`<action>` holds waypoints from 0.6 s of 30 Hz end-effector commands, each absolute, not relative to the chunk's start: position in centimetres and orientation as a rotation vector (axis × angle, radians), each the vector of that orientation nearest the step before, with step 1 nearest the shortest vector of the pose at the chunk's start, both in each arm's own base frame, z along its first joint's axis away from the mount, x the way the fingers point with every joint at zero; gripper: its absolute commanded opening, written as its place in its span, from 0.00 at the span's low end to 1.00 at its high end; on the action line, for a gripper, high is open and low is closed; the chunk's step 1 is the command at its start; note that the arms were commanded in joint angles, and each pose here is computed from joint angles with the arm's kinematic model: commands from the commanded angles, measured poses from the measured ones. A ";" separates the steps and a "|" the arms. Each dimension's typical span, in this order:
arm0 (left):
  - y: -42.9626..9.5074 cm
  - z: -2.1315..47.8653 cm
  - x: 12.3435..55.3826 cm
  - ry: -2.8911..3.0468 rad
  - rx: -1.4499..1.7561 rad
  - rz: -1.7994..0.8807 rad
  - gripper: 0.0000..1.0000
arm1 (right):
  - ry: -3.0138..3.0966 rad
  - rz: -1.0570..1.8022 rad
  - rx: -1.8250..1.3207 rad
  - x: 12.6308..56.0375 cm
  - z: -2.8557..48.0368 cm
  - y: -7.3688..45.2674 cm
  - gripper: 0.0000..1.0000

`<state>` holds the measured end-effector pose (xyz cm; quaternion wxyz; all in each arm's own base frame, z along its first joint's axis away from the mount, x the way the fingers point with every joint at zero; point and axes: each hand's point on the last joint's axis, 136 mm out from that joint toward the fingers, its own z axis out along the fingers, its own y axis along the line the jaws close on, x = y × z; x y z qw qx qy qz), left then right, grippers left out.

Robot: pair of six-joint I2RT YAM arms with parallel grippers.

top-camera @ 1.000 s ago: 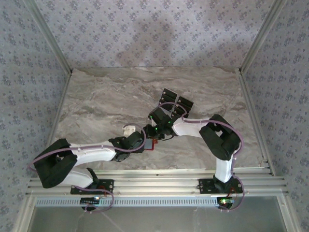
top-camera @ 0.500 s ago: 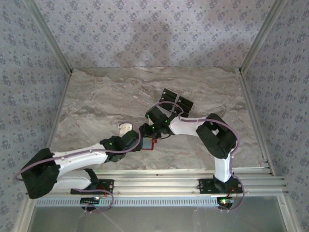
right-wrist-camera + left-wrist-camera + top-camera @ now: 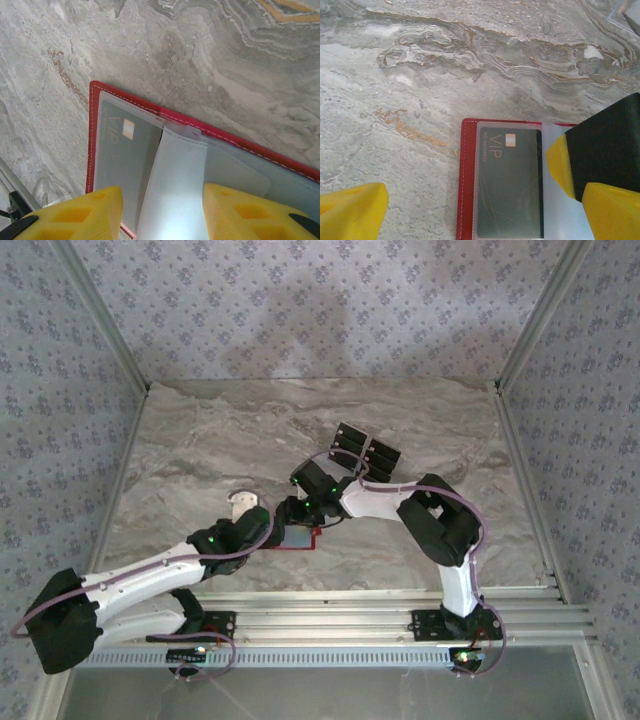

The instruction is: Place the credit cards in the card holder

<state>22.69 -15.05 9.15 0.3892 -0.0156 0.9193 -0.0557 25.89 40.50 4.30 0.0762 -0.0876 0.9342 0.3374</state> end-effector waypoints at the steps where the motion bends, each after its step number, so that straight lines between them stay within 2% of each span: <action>1: -14.9 8.9 22.8 2.330 -0.058 -0.146 1.00 | 2.844 1.010 -0.286 25.1 3.8 41.3 0.48; 14: -16.1 5.7 21.4 2.399 0.071 -0.173 1.00 | 2.840 1.005 -0.285 25.2 4.1 41.4 0.48; 18: -15.1 5.7 21.1 2.374 0.018 -0.136 1.00 | 2.841 1.002 -0.284 25.1 4.0 41.4 0.48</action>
